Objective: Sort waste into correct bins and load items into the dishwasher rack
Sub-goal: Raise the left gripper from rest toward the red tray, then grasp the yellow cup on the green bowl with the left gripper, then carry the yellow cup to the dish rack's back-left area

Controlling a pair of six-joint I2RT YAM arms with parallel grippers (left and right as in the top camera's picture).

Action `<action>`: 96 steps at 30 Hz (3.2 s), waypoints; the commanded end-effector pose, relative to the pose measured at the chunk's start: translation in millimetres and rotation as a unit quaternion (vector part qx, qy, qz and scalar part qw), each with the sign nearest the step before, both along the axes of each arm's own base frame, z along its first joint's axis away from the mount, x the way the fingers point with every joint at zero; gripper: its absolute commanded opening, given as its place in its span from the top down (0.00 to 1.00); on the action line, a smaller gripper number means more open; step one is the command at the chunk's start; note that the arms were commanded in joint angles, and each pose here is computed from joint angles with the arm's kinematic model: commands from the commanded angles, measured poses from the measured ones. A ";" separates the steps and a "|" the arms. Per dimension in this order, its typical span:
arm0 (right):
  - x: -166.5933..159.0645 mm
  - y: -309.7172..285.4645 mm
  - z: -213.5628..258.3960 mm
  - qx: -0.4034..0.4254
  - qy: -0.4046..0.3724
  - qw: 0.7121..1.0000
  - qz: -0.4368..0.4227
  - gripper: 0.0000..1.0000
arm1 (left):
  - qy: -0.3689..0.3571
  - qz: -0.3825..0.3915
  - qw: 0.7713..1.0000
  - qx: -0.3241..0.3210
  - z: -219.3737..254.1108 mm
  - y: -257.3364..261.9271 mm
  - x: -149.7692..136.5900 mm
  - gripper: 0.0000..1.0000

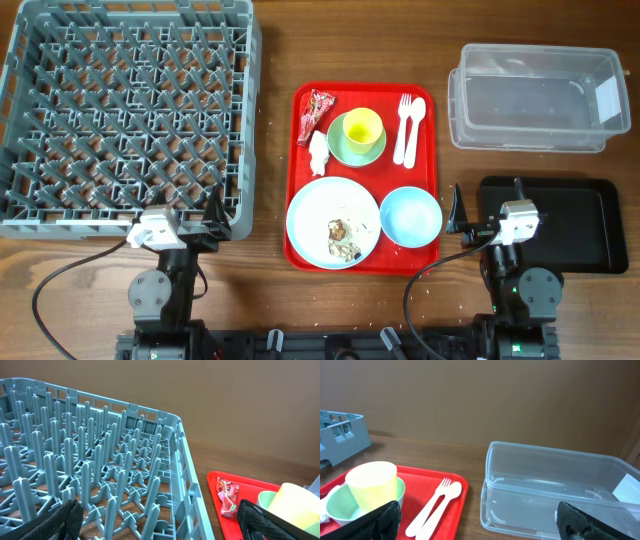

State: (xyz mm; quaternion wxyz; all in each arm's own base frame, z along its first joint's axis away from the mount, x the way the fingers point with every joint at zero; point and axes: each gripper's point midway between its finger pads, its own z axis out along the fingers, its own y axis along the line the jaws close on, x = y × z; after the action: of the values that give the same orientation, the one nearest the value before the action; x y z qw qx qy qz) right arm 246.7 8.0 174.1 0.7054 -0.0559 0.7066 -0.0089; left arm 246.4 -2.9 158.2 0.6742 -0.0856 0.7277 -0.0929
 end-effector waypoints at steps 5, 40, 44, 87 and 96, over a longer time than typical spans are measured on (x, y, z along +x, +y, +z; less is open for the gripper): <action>0.1 -2.5 1.1 -0.006 -0.003 1.000 -0.006 0.00 | 0.001 -0.006 1.000 0.008 -1.8 -2.2 -0.3 0.00; 0.1 -2.5 1.2 -0.006 -0.003 1.000 -0.006 0.00 | 0.346 -0.315 0.868 0.162 76.0 -279.1 142.7 0.00; 0.1 -2.5 1.1 -0.006 -0.003 1.000 -0.006 0.00 | 0.359 -0.354 0.844 0.180 44.5 -318.7 130.2 0.23; 0.1 -2.5 1.1 -0.006 -0.003 1.000 -0.006 0.00 | 0.360 -0.264 0.878 0.174 17.5 -331.4 150.8 0.96; 0.1 -2.5 1.2 -0.006 -0.003 1.000 -0.006 0.00 | 0.298 -0.302 0.885 -0.193 176.9 -143.2 190.6 0.96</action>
State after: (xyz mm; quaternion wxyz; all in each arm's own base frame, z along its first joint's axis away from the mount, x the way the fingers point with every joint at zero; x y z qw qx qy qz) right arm 247.0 7.9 173.1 0.7037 -0.0570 0.7081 -0.0100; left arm 430.4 -206.2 316.7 0.3973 0.0438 0.8829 -0.2464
